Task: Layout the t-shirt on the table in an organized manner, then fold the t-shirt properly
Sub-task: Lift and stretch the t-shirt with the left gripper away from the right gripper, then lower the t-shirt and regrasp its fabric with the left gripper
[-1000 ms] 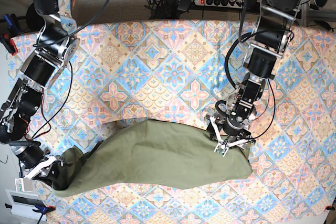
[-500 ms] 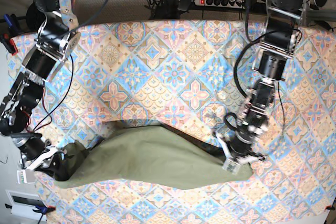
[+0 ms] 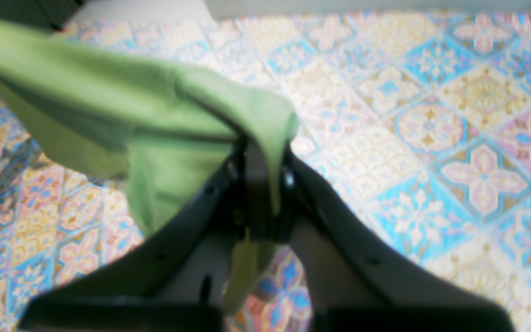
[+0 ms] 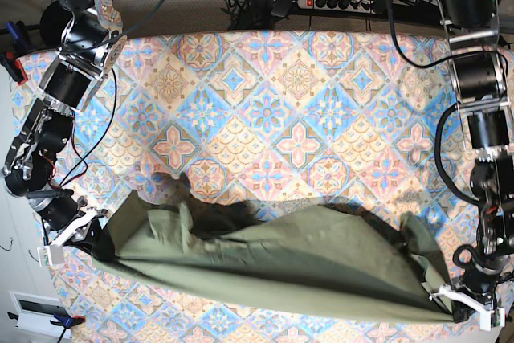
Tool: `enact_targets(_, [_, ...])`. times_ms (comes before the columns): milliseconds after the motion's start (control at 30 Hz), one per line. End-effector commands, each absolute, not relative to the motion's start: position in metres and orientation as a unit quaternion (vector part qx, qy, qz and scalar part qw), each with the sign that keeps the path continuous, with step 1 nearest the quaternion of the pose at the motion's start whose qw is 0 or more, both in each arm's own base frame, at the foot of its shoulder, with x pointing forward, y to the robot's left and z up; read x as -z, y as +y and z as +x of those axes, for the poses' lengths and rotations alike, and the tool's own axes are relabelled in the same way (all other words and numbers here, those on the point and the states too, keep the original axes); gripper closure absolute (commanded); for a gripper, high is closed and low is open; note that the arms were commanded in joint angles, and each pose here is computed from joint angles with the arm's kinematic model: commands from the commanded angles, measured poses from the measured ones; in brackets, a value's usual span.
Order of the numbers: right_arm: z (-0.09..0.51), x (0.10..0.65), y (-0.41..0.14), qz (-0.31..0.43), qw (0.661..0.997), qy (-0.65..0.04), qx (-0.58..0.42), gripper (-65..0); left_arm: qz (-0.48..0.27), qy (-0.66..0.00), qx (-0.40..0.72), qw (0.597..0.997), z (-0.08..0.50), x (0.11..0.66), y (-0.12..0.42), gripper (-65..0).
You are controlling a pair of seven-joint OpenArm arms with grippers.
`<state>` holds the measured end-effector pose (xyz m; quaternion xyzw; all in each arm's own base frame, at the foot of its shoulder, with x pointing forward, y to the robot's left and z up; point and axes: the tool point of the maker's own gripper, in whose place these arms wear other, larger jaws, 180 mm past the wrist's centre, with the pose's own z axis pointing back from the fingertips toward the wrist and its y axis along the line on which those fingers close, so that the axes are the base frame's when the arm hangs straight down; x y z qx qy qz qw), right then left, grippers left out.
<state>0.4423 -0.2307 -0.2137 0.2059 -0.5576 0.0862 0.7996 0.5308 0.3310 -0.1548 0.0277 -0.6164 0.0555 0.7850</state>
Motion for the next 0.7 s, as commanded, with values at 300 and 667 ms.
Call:
enact_targets(300, [0.45,0.195,-0.221,0.205,0.785,-0.573,-0.113,-0.7,0.096,-0.559,0.03,0.823,0.564,0.273,0.287,-10.0])
enact_targets(667, [0.451,0.202,-0.218,0.186,0.796,-0.562,-0.126,-0.7,0.109,-0.601,0.063,0.789,0.548,0.25,0.26,-20.9])
